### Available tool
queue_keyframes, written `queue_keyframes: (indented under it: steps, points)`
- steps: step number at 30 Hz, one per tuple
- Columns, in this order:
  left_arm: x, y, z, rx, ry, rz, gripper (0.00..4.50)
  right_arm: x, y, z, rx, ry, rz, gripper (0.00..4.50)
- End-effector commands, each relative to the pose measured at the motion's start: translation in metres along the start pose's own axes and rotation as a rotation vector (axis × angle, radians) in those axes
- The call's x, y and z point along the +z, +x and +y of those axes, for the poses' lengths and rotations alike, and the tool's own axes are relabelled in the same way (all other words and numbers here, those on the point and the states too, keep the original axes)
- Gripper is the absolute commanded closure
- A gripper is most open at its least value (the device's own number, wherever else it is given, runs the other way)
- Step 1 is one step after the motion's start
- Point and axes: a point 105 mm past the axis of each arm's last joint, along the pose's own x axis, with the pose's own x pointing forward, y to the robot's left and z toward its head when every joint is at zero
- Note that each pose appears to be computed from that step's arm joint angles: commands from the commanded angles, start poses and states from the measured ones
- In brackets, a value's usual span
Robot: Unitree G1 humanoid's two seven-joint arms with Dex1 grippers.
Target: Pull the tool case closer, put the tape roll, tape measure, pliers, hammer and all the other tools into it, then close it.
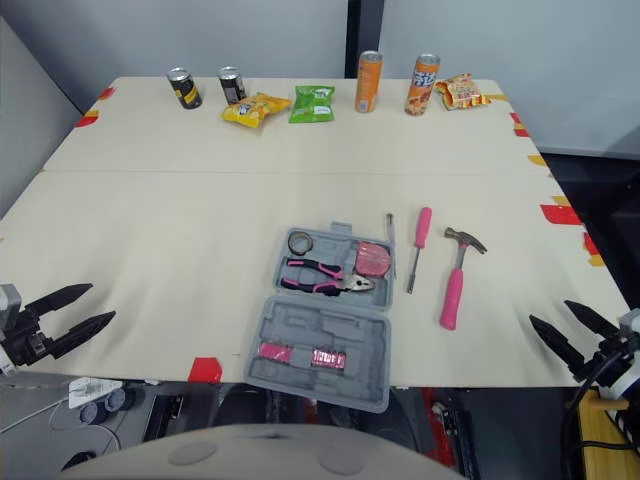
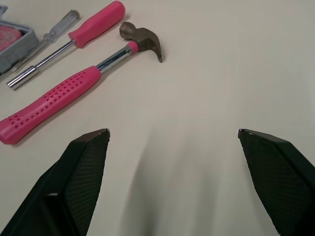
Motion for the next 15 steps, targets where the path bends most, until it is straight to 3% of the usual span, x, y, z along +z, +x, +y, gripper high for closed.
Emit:
queue_keyframes:
  steps: [1, 13, 15]
  points:
    - [0.009, 0.002, 0.002, -0.028, 0.046, 0.015, 0.0, 0.011, -0.002, -0.002, 0.026, -0.042, -0.01, 0.01]
    - [0.024, 0.064, -0.036, -0.369, 0.222, 0.076, 0.0, 0.044, 0.047, 0.084, 0.473, -0.218, 0.028, 0.01]
    - [0.028, 0.078, -0.046, -0.448, 0.247, 0.072, 0.52, 0.046, 0.057, 0.101, 0.555, -0.254, 0.036, 0.0]
